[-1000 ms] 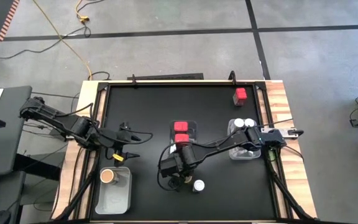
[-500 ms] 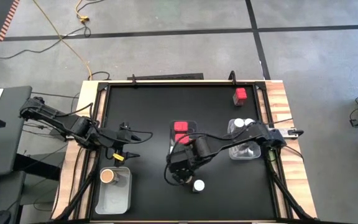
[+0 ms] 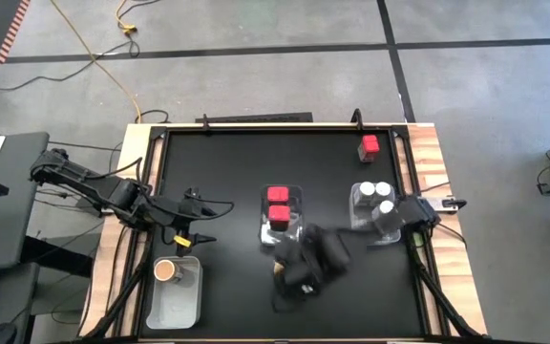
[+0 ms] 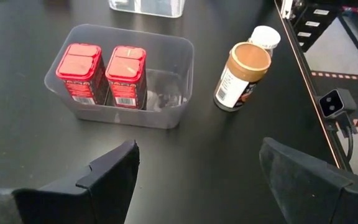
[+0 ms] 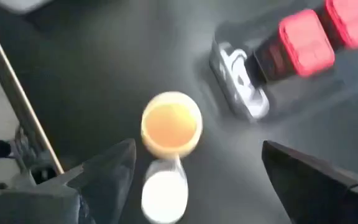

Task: Sort spices by type
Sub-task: Put the brown seasoning bottle into the gray bin

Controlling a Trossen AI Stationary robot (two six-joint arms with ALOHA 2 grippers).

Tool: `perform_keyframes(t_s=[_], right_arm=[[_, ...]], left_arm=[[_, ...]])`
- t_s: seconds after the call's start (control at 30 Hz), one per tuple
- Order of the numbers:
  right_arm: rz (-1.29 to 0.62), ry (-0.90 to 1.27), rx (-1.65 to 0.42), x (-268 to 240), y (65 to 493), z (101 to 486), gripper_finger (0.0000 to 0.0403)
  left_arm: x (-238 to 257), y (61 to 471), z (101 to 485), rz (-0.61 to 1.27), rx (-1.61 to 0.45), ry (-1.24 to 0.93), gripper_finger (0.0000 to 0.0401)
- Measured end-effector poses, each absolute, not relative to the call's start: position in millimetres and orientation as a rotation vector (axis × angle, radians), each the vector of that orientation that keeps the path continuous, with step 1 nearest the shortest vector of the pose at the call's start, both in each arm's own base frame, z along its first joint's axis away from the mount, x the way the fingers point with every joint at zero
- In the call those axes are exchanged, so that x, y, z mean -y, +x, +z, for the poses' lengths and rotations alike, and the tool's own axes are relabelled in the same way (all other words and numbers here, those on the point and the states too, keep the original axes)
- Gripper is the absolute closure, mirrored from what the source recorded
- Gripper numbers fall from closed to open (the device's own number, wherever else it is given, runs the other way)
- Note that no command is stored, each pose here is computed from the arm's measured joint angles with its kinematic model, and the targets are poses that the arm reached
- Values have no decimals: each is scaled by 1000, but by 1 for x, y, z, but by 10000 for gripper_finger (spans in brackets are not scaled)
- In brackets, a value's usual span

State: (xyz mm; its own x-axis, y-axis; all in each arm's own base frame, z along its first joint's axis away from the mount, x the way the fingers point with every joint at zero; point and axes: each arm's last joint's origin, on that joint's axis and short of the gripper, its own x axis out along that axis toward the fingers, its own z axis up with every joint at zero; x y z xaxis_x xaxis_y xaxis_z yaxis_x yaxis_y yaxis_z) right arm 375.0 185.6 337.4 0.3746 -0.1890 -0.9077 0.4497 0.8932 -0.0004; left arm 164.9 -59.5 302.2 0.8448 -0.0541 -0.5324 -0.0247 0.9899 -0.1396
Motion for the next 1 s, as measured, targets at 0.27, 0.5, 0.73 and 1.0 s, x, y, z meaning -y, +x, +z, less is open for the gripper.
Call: perform_keyframes(t_s=[0.27,0.5,0.73,1.0], right_arm=[[-563,157,-856,-248,323,341,26],[-635,133,-724,-264,268,322,26],[-567,185,-560,-259,201,299,26],[-351,293,-465,-242,142,260,26]], left_arm=[[60,170,306,-18,-517,-152,81],[71,197,298,-30,-553,-104,81],[90,245,297,-36,-587,-45,81],[115,311,311,-76,-585,80,81]])
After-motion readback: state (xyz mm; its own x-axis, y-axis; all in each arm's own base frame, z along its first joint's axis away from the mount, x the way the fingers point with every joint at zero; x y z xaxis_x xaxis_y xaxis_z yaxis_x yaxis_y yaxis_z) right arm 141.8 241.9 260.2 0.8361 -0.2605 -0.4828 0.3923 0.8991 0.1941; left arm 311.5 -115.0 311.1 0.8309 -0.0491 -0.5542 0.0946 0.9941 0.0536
